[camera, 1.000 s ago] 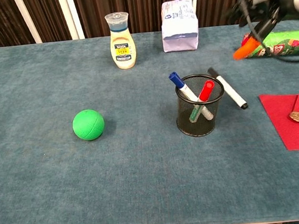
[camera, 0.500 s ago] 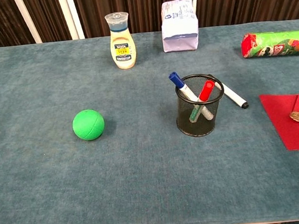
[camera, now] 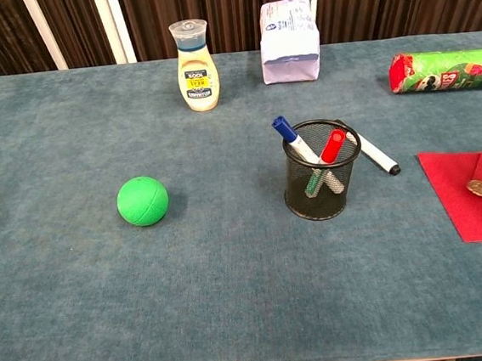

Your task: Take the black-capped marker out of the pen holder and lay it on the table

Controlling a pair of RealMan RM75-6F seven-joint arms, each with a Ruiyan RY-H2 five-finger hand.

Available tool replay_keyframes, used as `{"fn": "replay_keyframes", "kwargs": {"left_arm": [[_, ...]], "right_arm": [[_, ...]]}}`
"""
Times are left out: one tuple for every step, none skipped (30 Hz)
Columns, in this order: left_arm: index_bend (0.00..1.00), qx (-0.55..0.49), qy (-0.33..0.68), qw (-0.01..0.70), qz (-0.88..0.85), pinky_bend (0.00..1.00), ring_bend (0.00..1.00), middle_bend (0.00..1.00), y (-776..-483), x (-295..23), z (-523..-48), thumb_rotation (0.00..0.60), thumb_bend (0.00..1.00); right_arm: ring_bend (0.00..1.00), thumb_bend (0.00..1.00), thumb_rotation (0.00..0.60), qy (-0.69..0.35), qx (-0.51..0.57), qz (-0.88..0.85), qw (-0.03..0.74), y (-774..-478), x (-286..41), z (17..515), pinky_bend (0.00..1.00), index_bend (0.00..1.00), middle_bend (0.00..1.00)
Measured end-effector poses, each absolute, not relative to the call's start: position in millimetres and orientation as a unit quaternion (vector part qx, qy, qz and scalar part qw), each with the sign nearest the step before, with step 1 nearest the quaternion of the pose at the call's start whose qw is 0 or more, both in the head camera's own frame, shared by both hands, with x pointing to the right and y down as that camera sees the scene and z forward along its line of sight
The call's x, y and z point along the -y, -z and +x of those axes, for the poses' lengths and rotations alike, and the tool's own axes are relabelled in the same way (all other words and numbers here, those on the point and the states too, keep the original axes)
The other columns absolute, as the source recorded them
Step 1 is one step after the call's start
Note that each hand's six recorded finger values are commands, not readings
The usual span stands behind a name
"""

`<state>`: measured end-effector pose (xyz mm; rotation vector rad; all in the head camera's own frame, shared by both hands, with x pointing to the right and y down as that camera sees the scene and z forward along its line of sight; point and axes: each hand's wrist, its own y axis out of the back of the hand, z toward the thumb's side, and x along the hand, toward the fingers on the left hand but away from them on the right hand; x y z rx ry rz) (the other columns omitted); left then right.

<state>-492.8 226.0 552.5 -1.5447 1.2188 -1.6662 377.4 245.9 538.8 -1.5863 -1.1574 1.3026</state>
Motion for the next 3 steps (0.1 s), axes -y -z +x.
{"fn": "replay_keyframes", "kwargs": {"left_arm": [[0.15,-0.455,0.621,0.278,-0.575,0.05,0.08,0.03,-552.2,-226.0,-492.9,0.600,0.46],[0.15,-0.456,0.620,0.278,-0.575,0.05,0.08,0.03,-551.9,-225.9,-493.2,0.600,0.46],[0.15,-0.456,0.620,0.278,-0.574,0.05,0.08,0.03,-551.7,-225.9,-493.4,0.600,0.46]], "right_arm": [[0.00,0.17,0.600,-0.509,0.452,-0.624,0.383,-538.4,-246.7,376.2,0.16,0.00,0.00],[0.00,0.17,0.600,-0.508,0.450,-0.627,0.382,-538.5,-248.0,374.7,0.16,0.00,0.00],[0.00,0.17,0.600,-0.508,0.447,-0.630,0.380,-539.1,-249.0,373.9,0.16,0.00,0.00]]}}
